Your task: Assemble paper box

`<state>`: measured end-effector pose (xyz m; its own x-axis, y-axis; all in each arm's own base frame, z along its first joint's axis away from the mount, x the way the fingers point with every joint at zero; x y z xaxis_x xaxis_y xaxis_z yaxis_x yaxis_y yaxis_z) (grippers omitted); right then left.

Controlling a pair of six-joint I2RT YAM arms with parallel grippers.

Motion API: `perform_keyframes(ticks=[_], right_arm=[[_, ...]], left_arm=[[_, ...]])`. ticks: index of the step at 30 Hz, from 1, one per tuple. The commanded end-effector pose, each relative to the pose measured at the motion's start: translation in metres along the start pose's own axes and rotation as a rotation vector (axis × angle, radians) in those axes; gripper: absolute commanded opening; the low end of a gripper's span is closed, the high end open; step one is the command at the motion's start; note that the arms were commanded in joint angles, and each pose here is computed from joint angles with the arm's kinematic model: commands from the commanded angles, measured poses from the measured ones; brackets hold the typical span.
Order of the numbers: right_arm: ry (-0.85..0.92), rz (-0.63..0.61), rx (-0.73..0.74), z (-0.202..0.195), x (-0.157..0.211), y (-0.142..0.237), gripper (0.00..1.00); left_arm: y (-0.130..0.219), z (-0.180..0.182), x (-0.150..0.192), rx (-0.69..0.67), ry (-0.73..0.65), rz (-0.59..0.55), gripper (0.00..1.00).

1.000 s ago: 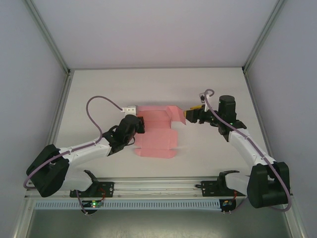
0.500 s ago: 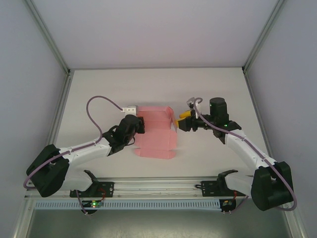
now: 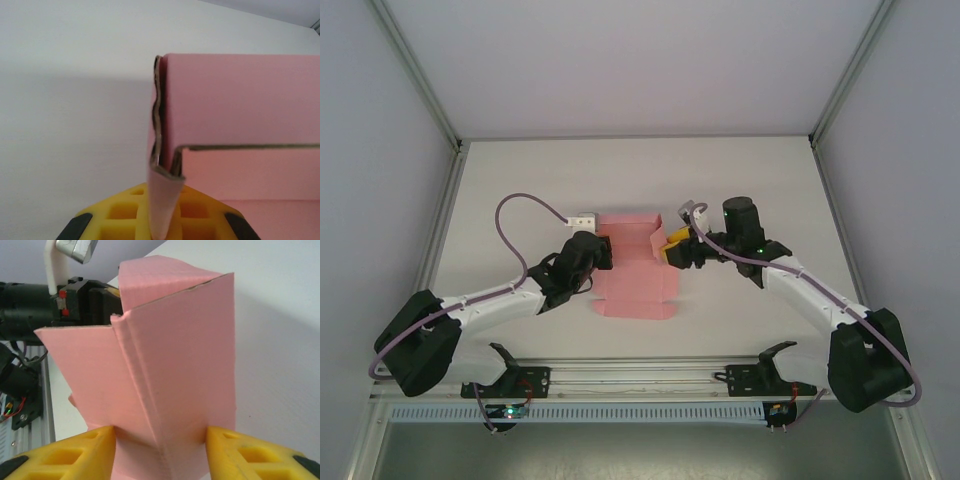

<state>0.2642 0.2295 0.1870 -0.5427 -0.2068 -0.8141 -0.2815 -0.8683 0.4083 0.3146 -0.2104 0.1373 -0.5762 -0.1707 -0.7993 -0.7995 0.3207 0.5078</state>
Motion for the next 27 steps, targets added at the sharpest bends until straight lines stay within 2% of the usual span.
perform_keyframes(ticks=[1,12,16,22,27], right_arm=[[0.034,-0.053,0.088,-0.007,-0.024,-0.003,0.49],[0.029,-0.108,0.625,-0.046,-0.035,-0.005,0.49],[0.025,-0.152,0.779,-0.056,-0.038,-0.002,0.41],[0.007,-0.194,0.921,-0.067,-0.040,-0.003,0.34],[0.007,-0.219,0.952,-0.072,-0.042,-0.013,0.26]], left_arm=[[-0.002,-0.003,-0.008,0.005,0.004,-0.006,0.00],[-0.008,0.001,-0.006,-0.033,0.003,0.013,0.00],[-0.011,0.000,-0.003,-0.035,0.003,0.028,0.00],[-0.014,-0.007,0.000,-0.019,-0.001,0.037,0.00],[-0.018,-0.015,0.002,0.000,0.002,0.054,0.00]])
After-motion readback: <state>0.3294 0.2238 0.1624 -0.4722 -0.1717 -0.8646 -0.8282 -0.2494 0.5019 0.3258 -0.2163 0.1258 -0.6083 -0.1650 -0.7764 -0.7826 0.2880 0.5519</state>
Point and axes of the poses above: each hand's point on the last joint's axis, 136 mm out from that joint toward the fingers, its own y axis back along the fingers, its own z axis along the line the jaws close on, x = y × z, the point moved 1 cm from there along y, back along the fingers, and after that the axes turned 2 degrees about -y, right-handed, at the moved point
